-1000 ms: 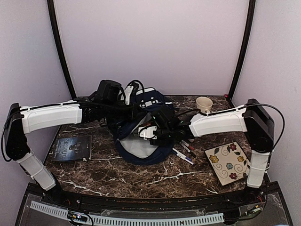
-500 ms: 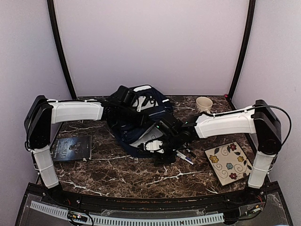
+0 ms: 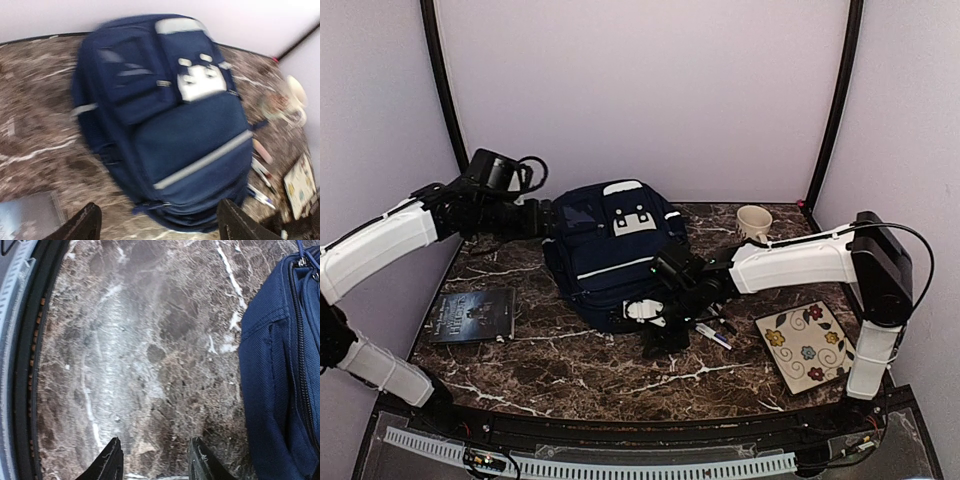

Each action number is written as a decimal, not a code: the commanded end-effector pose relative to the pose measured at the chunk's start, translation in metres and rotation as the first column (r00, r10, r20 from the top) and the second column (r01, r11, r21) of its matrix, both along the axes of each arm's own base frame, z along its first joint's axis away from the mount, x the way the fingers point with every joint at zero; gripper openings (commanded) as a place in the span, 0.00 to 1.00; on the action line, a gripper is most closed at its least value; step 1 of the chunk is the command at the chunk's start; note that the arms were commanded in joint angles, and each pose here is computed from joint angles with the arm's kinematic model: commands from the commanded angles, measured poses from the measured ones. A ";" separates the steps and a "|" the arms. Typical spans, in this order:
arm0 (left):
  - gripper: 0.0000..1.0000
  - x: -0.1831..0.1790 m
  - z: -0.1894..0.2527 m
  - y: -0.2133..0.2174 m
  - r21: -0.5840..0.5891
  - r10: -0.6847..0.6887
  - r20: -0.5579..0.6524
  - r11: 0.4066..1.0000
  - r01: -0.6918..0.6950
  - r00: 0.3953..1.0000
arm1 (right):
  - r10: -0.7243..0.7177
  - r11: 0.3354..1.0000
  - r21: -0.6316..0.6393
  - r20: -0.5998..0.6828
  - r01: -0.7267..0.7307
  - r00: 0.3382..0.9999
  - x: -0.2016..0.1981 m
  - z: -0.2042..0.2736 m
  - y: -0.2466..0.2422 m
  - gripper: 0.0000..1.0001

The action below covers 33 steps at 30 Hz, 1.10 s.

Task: Pack the student bag
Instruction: Place the largest pocket of the bag in the student bag, then move the book to the center of the board.

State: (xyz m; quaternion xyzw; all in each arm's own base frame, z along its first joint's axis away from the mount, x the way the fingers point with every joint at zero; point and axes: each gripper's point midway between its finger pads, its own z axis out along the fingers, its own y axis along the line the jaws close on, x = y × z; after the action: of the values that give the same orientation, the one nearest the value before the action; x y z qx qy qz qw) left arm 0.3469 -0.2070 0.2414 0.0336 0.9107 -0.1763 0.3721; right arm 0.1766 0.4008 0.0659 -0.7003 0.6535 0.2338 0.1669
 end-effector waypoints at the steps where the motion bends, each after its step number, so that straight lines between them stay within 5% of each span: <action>1: 0.86 -0.026 -0.055 0.131 0.180 0.455 -0.125 0.884 -0.431 0.882 | 0.022 0.994 0.110 -0.062 -0.015 0.998 -0.008 0.042 0.013 0.45; 14: 0.95 -0.046 -0.122 0.281 0.206 0.773 -0.209 0.633 -0.746 0.598 | 0.014 0.996 0.086 -0.045 -0.010 0.999 -0.006 0.034 0.010 0.47; 22: 0.95 -0.039 -0.152 0.332 0.258 0.822 -0.270 0.563 -0.785 0.501 | 0.014 0.996 0.085 -0.027 -0.012 1.000 -0.006 0.034 0.008 0.49; 27: 0.95 -0.028 -0.161 0.350 0.321 0.823 -0.252 0.568 -0.758 0.509 | 0.008 0.997 0.071 -0.007 -0.008 1.000 -0.004 0.030 0.005 0.49; 33: 0.92 -0.016 -0.198 0.345 0.335 0.741 -0.345 0.670 -0.662 0.576 | -0.006 0.998 0.061 -0.008 0.007 1.000 -0.002 0.028 0.004 0.49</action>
State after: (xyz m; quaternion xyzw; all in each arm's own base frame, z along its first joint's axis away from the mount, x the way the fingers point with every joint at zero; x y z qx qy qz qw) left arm 0.3187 0.1397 0.0574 -0.3839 0.8986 0.0782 0.1975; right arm 0.1717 0.4035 0.0828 -0.6927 0.6524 0.2585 0.1668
